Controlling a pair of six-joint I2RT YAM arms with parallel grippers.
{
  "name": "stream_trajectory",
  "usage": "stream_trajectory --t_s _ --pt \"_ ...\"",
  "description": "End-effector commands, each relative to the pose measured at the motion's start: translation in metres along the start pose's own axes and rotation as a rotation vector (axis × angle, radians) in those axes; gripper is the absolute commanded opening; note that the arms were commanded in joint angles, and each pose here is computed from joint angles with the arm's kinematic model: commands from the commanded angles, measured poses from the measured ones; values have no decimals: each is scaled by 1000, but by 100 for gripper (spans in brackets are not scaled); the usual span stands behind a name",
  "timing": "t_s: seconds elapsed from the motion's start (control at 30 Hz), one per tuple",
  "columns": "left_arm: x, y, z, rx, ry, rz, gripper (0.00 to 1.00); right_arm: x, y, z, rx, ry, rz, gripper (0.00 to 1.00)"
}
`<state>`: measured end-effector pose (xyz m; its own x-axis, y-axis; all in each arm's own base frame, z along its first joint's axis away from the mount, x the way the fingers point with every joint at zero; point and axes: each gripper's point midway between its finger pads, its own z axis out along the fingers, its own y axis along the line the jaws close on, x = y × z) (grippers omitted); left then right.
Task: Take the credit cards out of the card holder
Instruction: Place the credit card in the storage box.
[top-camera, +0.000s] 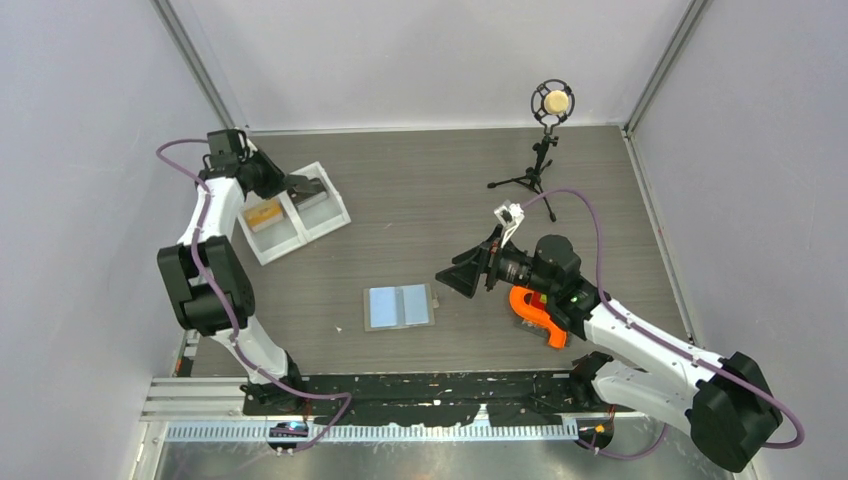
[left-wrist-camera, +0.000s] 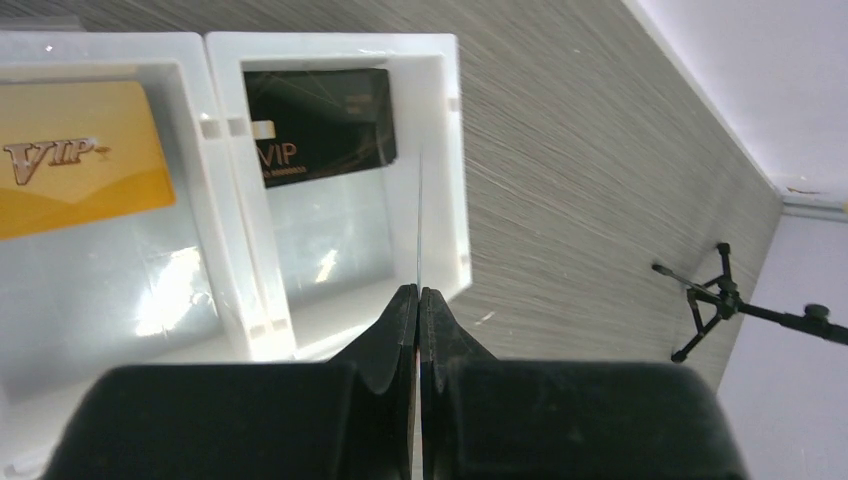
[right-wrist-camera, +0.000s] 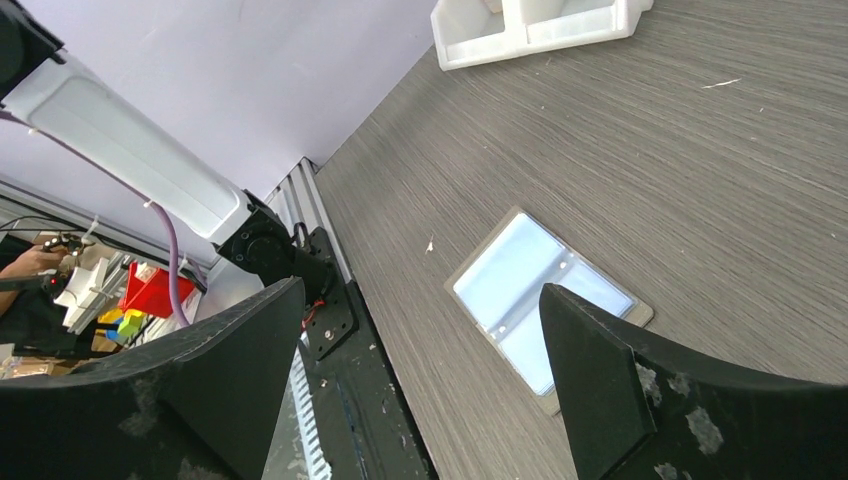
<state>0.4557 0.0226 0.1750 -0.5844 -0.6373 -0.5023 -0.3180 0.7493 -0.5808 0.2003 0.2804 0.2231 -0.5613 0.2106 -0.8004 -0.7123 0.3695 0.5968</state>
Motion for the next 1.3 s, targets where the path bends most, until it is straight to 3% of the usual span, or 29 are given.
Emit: stream_trajectory --t_s 0.0,0.37,0.8,1.27 --pt "-24 1 9 -5 -32 16 0 -18 10 4 -24 -27 -15 95" --pt "-31 18 53 -10 13 -1 0 -13 -1 13 10 9 24 96" --pt "-32 32 69 -45 28 15 0 -7 -7 19 23 40 44 96" --pt "-28 40 69 -89 46 13 16 -7 -8 17 36 44 32 95"
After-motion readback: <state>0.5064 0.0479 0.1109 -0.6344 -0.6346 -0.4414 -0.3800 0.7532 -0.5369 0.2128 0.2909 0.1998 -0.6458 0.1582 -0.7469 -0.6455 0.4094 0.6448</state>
